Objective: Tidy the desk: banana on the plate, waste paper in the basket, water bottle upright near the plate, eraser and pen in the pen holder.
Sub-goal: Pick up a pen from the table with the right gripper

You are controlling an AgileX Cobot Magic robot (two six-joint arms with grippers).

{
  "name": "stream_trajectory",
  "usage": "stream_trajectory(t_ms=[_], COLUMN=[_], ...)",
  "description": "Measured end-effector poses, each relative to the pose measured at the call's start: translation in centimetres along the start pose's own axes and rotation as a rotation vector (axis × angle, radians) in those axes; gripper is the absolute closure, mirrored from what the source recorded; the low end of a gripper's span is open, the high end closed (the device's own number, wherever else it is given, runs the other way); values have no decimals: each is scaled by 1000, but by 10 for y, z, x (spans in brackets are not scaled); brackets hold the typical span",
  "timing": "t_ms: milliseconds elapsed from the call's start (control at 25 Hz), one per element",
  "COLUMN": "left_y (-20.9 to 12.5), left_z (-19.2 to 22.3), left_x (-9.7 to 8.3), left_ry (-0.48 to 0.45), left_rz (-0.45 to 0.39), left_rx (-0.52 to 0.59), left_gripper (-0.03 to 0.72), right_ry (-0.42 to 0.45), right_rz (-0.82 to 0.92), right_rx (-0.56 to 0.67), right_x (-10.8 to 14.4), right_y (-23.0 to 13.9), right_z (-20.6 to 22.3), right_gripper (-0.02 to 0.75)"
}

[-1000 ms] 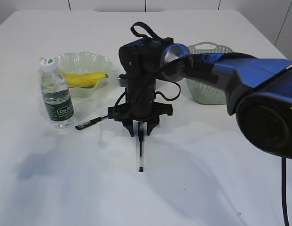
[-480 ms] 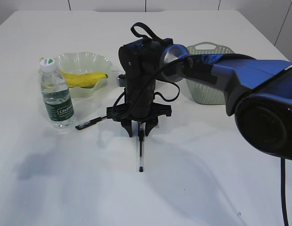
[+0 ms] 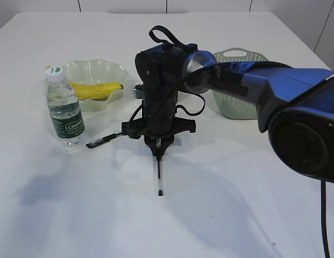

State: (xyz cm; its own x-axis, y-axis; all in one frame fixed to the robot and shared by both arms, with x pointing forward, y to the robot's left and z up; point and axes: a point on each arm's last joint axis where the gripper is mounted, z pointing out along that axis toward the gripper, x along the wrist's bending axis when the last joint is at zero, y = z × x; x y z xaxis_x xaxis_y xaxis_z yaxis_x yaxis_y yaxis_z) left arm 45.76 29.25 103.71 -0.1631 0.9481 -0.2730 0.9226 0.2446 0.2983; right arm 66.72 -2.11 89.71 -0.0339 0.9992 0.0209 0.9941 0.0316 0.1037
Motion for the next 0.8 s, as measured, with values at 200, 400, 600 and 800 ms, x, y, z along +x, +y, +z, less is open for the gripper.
stream_trajectory(t_ms=[200,400,600,800], left_y=[0,0,0,0], left_z=[0,0,0,0], left_x=[0,0,0,0], left_ry=[0,0,0,0], left_rz=[0,0,0,0], left_rx=[0,0,0,0], left_gripper=[97,97,97,97], right_ry=[-42,-43,8,8], right_rz=[-18,-19,-62,-103], right_rx=[-29,-30,0,-6], right_x=[-4,-4,1,1], right_y=[3,3,0,1], right_z=[0,0,-1,-2], right_gripper=[656,657,657,657])
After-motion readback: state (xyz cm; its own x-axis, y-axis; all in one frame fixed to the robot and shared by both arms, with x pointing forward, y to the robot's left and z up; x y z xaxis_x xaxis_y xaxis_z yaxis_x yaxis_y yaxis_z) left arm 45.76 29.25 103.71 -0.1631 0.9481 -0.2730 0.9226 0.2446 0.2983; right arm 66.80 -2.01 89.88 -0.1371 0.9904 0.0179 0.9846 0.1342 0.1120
